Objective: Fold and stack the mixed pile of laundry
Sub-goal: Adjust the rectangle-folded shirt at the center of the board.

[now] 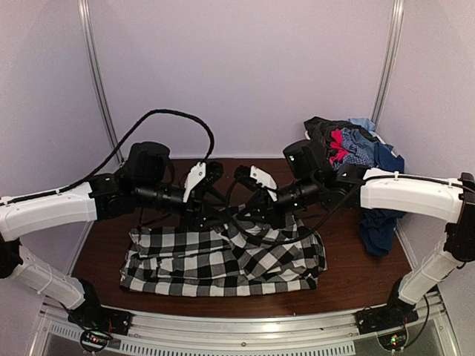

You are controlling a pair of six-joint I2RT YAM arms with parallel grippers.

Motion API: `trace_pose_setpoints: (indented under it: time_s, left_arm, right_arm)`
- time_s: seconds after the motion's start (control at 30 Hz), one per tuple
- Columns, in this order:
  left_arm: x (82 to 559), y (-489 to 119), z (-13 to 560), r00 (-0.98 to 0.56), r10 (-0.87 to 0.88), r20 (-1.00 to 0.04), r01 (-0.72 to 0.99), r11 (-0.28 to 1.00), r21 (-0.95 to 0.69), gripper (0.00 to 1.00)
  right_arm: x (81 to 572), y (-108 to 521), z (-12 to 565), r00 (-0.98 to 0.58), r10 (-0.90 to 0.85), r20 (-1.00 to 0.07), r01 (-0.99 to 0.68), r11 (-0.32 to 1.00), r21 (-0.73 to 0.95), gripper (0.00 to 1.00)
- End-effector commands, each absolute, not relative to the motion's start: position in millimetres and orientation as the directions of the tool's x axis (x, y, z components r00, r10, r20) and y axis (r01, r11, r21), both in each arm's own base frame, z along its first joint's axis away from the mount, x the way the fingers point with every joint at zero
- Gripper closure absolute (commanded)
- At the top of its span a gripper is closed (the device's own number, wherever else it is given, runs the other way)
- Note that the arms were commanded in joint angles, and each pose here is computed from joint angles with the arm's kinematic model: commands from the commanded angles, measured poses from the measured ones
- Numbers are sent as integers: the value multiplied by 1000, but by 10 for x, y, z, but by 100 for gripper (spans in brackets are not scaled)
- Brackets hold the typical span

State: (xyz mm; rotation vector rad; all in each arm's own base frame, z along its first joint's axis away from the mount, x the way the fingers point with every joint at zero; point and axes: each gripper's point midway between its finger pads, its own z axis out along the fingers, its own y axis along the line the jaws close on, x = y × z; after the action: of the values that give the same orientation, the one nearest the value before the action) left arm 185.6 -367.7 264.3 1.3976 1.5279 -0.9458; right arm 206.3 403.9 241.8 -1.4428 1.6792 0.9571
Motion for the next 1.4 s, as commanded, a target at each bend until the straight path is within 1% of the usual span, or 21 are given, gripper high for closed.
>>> trace_pose_setpoints:
  time_s: [0.0, 0.07, 0.1, 0.17, 0.2, 0.23, 0.27, 0.3, 0.33, 0.53, 0.6, 0.67, 0.7, 0.73, 0.8, 0.87, 0.93, 1.0, 1.1, 1.2, 1.37]
  left_arm:
    - [1880, -3774, 2846, -2, 305, -952, 997, 76, 22, 69]
    - [1859, -3777, 2831, -5, 312, -950, 998, 66, 17, 98]
    - [1842, -3768, 2826, -6, 316, -949, 998, 68, 16, 100]
    - [1772, -3743, 2811, 1, 323, -946, 997, 69, 24, 100]
    - [1722, -3734, 2794, 3, 327, -945, 997, 67, 26, 100]
    - [1666, -3725, 2792, 2, 326, -945, 998, 62, 24, 100]
    - [1613, -3718, 2779, -4, 324, -946, 998, 57, 16, 100]
    - [1569, -3707, 2776, -10, 319, -948, 998, 57, 9, 100]
    - [1536, -3694, 2771, -19, 316, -949, 998, 62, 1, 100]
    - [1326, -3656, 2737, -47, 319, -947, 997, 72, -25, 100]
    - [1264, -3675, 2689, -96, 316, -944, 994, 72, -77, 100]
    - [1206, -3700, 2641, -145, 298, -944, 989, 68, -130, 100]
    - [1185, -3706, 2596, -172, 298, -939, 985, 76, -156, 100]
    - [1192, -3698, 2550, -200, 296, -934, 979, 96, -179, 100]
    - [1286, -3625, 2446, -290, 282, -915, 951, 193, -242, 100]
    - [1450, -3507, 2496, -338, 199, -920, 911, 313, -267, 100]
    - [1675, -3309, 2418, -385, 155, -910, 838, 471, -274, 100]
    - [1910, -3047, 2246, -448, 134, -884, 726, 632, -273, 100]
    - [2168, -2637, 2013, -523, 73, -849, 561, 779, -279, 100]
    - [2307, -2322, 1821, -557, 34, -830, 446, 855, -264, 100]
    - [2357, -2092, 1536, -583, 23, -812, 370, 897, -241, 100]
  right_arm:
    - [2025, 3993, 2628, -86, -426, -900, -993, 112, 42, 100]
    - [2009, 3983, 2642, -83, -425, -901, -993, 111, 40, 98]
    - [2014, 3972, 2647, -83, -426, -901, -992, 117, 37, 97]
    - [2028, 3943, 2682, -81, -414, -907, -991, 133, 28, 95]
    - [2037, 3918, 2718, -79, -401, -913, -989, 149, 20, 93]
    - [2045, 3901, 2731, -79, -393, -916, -987, 162, 16, 86]
    - [2056, 3882, 2739, -81, -385, -919, -985, 174, 14, 77]
    - [2058, 3867, 2750, -85, -377, -922, -983, 183, 15, 65]
    - [2062, 3851, 2754, -91, -373, -924, -982, 190, 20, 58]
    - [2120, 3659, 2845, -141, -305, -942, -973, 218, 74, 43]
    - [2215, 3545, 2913, -168, -257, -952, -964, 244, 105, 34]
    - [2383, 3400, 2954, -207, -204, -957, -943, 303, 139, 25]
    - [2466, 3346, 2955, -212, -191, -958, -933, 332, 140, 22]
    - [2527, 3307, 2916, -225, -194, -955, -926, 347, 148, 21]
    - [2642, 3255, 2803, -261, -214, -941, -910, 381, 165, 20]
    - [2745, 3222, 2659, -325, -224, -919, -882, 423, 209, 20]
    - [2836, 3205, 2540, -362, -235, -902, -860, 456, 227, 20]
    - [2919, 3194, 2426, -397, -242, -885, -840, 484, 244, 20]
    - [3010, 3207, 2251, -444, -261, -857, -818, 509, 269, 20]
    - [3047, 3245, 2118, -482, -284, -829, -807, 512, 294, 21]
    - [3076, 3297, 1894, -543, -307, -782, -784, 519, 340, 25]
